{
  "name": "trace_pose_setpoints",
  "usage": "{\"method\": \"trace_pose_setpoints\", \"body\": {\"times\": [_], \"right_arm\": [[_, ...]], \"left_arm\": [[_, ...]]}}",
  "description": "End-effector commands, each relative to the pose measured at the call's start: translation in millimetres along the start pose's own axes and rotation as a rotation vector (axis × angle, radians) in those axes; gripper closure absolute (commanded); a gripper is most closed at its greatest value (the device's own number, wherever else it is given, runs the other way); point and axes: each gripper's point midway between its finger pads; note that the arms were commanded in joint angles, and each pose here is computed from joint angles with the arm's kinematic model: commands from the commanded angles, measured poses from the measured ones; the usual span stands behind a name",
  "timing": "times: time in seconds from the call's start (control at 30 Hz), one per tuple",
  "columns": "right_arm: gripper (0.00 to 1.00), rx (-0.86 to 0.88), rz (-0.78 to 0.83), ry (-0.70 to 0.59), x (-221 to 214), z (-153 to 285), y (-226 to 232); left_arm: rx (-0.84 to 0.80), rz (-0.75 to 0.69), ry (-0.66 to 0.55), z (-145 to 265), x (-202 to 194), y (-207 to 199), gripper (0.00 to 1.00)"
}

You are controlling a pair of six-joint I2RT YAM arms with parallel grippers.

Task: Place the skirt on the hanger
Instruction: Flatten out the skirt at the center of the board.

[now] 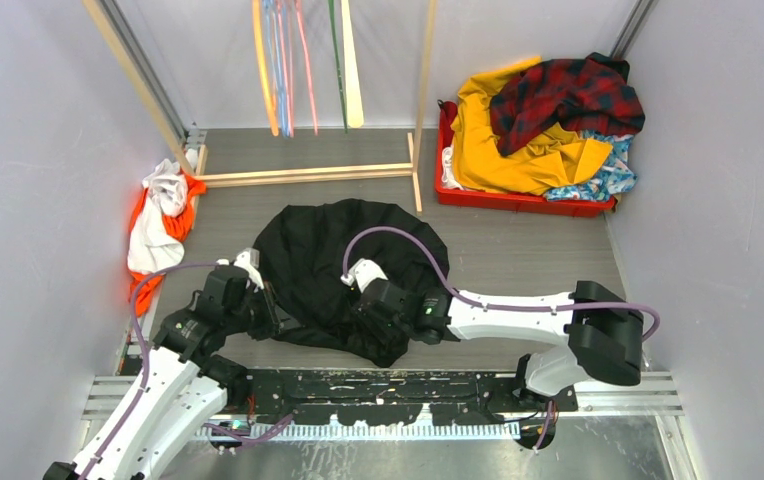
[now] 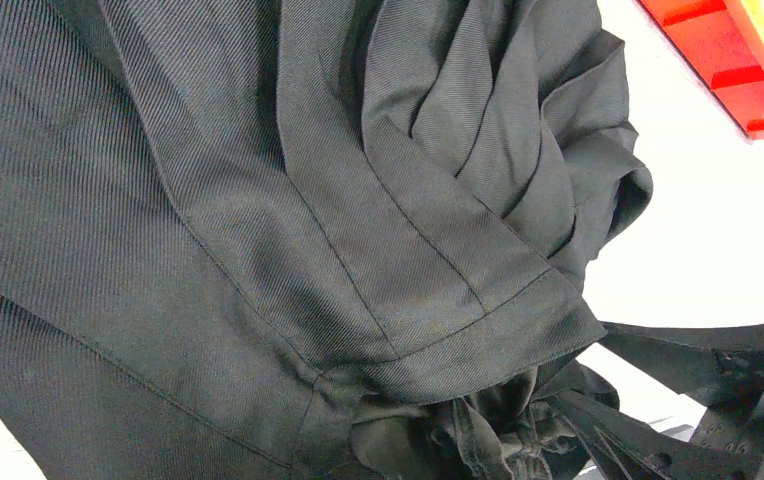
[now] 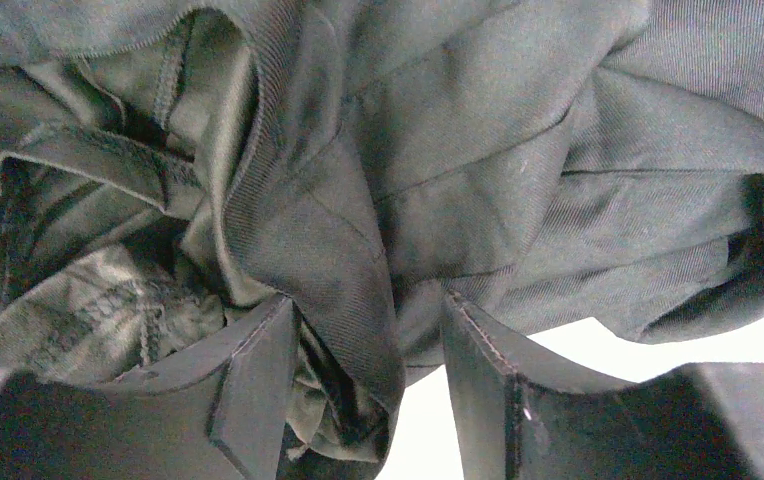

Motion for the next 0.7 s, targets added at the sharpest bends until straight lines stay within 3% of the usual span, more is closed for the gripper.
{"method": "trace_pose_setpoints", "body": {"times": [0.0,0.17,0.37,0.67], "right_arm": [[0.43,-0.010,0.001,-0.080,34,-1,4],[0.51,-0.012,0.019,-0.067,35,-10,8],[0.84,-0.025,-0.009,-0.107,45,-3,4],[0.90,-0.187,-0.214,-0.272,107,79,-63]], "left_arm": [[-0.047,-0.021,-0.018,9,8,-16,0.91],[-0.049,-0.027,-0.020,11,9,-18,0.91],[-0.061,-0.035,-0.027,16,12,-23,0.91],[-0.098,-0.110,-0.101,49,46,-62,0.92]]}}
Point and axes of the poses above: each gripper's point midway between its finger pads, its own z axis back along the fingers, its own y axis along the line the jaws close on, x = y × z
